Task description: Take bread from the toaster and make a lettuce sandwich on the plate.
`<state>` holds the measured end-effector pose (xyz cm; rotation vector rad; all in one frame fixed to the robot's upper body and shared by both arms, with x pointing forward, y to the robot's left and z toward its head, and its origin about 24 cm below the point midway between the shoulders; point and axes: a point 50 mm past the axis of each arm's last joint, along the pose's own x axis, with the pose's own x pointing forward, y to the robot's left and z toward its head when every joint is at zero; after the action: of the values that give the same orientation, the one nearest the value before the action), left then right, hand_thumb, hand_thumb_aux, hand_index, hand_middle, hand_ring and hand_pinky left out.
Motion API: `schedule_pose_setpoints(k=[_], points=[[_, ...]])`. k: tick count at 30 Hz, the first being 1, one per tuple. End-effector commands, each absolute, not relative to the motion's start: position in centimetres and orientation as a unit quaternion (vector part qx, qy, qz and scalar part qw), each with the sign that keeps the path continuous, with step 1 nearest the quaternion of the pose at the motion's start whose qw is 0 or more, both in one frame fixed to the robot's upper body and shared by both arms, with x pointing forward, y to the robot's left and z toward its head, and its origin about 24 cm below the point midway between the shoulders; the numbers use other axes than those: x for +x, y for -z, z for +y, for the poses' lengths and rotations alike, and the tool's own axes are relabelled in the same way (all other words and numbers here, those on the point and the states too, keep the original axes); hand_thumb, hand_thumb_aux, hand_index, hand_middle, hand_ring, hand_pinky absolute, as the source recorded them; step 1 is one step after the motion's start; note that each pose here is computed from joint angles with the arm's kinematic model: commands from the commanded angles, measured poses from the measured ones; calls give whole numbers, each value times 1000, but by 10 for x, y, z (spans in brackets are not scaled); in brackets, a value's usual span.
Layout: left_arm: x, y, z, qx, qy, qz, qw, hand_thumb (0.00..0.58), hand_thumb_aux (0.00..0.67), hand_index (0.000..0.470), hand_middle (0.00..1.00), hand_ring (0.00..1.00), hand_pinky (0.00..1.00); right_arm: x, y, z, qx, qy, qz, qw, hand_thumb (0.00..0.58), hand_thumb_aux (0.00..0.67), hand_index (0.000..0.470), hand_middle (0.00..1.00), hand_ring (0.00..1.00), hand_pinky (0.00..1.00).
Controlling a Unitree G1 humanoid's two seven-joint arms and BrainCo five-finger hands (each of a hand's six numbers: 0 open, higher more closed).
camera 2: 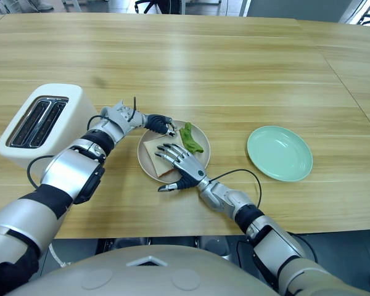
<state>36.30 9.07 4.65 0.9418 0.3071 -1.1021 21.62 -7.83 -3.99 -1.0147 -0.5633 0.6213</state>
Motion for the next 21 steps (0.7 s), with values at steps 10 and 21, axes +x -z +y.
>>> schedule_pose_setpoints(k=[10, 21], points=[[382, -101, 68, 388, 479, 23, 787, 0, 0, 0, 63, 63, 63, 172, 103, -118, -542, -398, -71, 737, 0, 0, 0, 0, 0, 0], [402, -167, 77, 337, 404, -95, 845, 0, 0, 0, 0, 0, 0, 175, 100, -118, -536, -392, -75, 744, 0, 0, 0, 0, 0, 0]])
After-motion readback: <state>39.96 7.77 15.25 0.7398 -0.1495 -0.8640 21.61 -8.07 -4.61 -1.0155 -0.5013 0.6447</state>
